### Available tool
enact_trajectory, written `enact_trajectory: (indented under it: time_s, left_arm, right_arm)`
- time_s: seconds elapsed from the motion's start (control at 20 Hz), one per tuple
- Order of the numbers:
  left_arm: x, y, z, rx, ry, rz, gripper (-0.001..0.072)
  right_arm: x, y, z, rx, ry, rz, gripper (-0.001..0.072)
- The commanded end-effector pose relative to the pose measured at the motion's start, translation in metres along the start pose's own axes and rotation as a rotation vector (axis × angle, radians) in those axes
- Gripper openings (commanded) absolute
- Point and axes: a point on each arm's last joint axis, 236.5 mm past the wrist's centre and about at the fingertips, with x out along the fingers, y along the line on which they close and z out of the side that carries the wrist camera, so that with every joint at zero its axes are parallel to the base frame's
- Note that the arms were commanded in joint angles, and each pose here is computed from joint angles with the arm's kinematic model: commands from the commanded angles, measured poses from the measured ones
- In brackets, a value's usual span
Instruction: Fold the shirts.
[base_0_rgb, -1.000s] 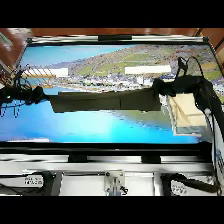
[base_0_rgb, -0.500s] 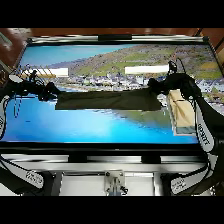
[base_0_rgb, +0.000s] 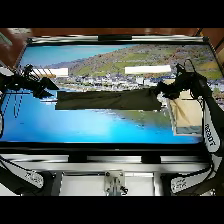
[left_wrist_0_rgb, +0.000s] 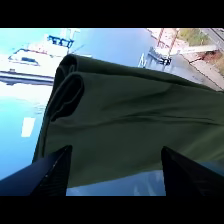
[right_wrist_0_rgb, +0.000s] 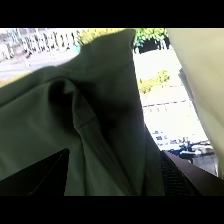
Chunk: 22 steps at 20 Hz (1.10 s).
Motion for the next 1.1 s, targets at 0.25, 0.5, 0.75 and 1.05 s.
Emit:
enact_trajectory:
  time_s: [0.25,0.5,0.75,1.05]
  left_arm:
    - [-0.011,-0.009,-0.014,0.019,0.061,-0.012,0.0657]
    - [-0.01,-0.011,-0.015,0.018,0.063,-0.013,0.0657]
    - [-0.006,-0.045,-0.018,0.035,0.065,-0.097,0.0657]
    - [0.006,-0.114,-0.031,0.172,0.093,-0.199,0.0358]
  right_arm:
    - [0.03,0.003,-0.024,0.084,0.121,0.089,0.0687]
    - [0.045,0.012,-0.048,0.075,0.208,0.098,0.0685]
    - [0.048,0.025,-0.062,0.069,0.258,0.117,0.006]
    - [-0.024,0.058,-0.027,-0.017,0.091,0.168,0.0057]
